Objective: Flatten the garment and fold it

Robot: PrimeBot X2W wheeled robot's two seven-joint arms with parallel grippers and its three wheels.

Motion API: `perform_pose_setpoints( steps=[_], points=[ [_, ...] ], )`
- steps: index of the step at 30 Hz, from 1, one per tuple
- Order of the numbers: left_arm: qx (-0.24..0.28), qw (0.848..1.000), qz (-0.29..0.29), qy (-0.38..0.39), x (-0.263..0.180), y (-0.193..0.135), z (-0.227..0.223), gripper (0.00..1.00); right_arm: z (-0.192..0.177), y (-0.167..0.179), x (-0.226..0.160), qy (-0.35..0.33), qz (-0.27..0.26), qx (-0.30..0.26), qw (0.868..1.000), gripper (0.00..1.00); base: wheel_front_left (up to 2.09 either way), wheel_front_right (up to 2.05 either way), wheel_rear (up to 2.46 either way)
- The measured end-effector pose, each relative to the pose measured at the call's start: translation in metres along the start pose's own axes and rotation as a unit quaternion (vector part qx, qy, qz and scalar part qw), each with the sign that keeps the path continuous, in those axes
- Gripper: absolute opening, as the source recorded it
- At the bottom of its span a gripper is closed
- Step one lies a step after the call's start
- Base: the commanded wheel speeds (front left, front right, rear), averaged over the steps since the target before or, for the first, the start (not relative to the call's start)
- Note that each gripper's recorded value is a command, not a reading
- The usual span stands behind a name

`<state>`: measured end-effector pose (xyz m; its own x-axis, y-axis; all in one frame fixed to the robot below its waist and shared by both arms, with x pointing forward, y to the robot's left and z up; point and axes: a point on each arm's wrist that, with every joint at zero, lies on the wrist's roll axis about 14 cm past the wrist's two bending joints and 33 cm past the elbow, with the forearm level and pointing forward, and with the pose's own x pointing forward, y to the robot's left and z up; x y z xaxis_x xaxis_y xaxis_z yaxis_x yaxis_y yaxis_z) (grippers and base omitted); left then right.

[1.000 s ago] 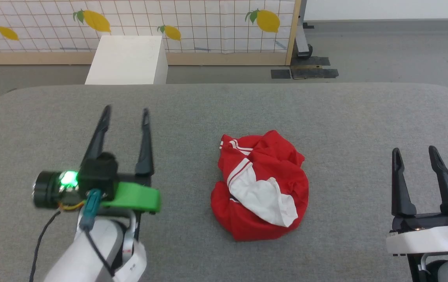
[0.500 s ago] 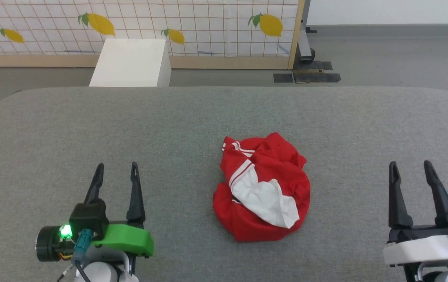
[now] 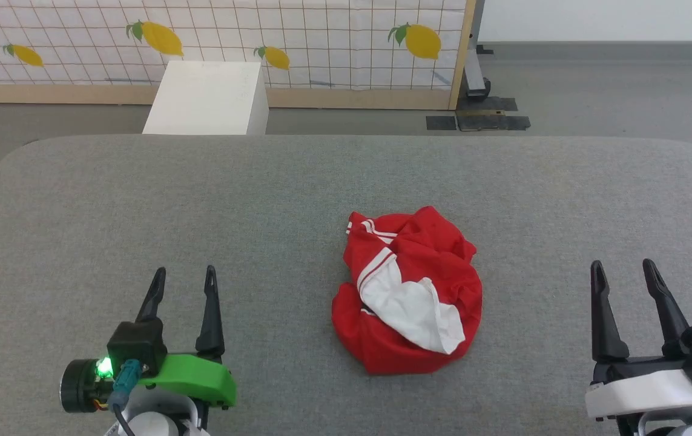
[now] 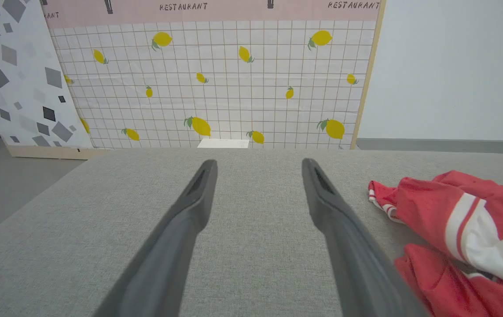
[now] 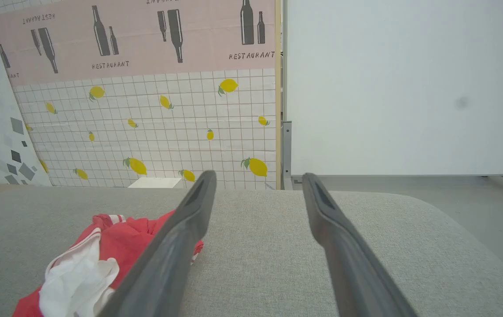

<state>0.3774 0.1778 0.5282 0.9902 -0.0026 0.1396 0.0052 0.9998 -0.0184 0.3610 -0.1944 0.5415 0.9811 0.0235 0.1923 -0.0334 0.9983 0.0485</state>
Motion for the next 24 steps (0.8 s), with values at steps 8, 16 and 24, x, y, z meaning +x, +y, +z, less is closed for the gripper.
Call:
perform_pose_setpoints(
  steps=[8,16,24],
  points=[
    [0.006,1.0,-0.004,0.002,-0.001,-0.001,-0.002,1.0,0.002,0.0,-0.001,-0.002,0.0,0.0,1.0,1.0,0.0,0.0,0.0],
    [0.009,1.0,-0.022,0.0,0.001,-0.011,-0.001,1.0,0.004,-0.003,-0.004,-0.005,-0.005,-0.001,1.0,1.0,0.0,0.0,0.0],
    [0.048,0.978,-0.195,-0.049,0.018,-0.11,0.027,1.0,0.003,-0.002,-0.004,-0.003,-0.004,-0.002,1.0,1.0,0.0,0.0,0.0]
  ],
)
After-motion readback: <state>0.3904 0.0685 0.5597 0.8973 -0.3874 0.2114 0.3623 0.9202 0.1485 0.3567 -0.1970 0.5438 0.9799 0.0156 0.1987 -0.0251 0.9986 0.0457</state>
